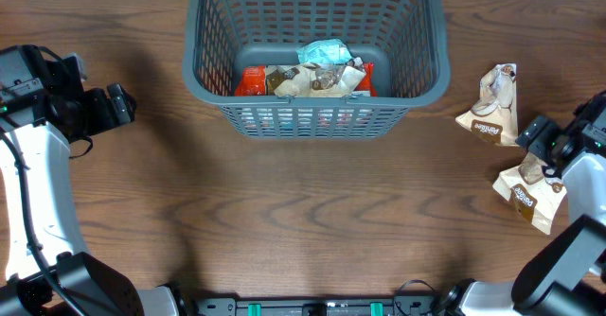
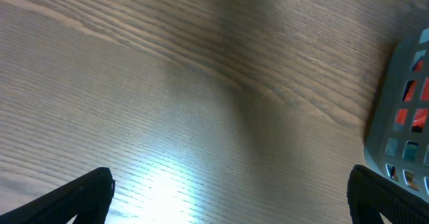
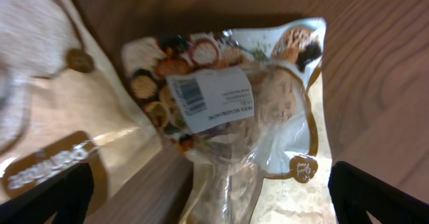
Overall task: Pack container
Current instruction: 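Move the right gripper back to the remaining Pantree bags and grasp one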
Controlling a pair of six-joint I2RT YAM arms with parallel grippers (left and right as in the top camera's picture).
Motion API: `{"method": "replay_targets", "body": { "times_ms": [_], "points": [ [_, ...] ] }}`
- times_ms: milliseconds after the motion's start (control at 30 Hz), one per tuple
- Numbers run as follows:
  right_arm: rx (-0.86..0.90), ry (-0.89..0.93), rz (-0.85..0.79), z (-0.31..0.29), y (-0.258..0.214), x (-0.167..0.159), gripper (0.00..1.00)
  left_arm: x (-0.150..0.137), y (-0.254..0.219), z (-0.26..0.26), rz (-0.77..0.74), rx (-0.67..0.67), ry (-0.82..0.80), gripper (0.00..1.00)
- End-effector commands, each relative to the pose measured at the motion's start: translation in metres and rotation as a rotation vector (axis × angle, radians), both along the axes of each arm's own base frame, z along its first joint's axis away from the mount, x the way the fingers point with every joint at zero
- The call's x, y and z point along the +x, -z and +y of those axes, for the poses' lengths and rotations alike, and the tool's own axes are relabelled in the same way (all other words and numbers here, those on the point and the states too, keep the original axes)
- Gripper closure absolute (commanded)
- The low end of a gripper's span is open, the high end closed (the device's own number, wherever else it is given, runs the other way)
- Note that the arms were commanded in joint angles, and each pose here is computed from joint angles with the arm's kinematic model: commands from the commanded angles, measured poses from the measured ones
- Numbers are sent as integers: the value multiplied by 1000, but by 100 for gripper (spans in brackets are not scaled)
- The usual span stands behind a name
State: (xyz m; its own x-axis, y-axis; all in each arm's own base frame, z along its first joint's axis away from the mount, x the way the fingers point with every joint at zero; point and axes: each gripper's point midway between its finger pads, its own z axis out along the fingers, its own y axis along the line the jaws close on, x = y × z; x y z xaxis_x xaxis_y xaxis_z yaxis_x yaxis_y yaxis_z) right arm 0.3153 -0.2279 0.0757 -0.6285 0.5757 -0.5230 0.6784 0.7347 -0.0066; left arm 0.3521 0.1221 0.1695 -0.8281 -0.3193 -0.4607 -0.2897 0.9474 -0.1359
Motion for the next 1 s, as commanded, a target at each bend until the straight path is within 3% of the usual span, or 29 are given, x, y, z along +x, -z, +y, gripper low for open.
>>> {"method": "replay_targets", "body": {
  "times_ms": [0,433,633,700,800,833,867,967],
  "points": [
    [37,-16,44,2,25,-3,1,-1,-2,-1,-2,5,14,1],
    [96,-27,97,1,84,5,1,-4,0,-3,12,-2,14,1],
    [114,-50,90,3,95,10,10,-4,0,-3,12,-2,14,1],
    [117,-51,94,3,98,10,25,-4,0,-3,12,-2,14,1],
    [124,-55,100,4,101,9,60,-4,0,-3,12,-2,14,1],
    [124,-55,101,4,101,9,84,-4,0,-3,12,-2,14,1],
    [124,-55,100,4,101,9,99,-4,0,-3,12,-2,14,1],
    [125,-55,101,4,101,9,99,-4,0,-3,12,-2,14,1]
  ]
}}
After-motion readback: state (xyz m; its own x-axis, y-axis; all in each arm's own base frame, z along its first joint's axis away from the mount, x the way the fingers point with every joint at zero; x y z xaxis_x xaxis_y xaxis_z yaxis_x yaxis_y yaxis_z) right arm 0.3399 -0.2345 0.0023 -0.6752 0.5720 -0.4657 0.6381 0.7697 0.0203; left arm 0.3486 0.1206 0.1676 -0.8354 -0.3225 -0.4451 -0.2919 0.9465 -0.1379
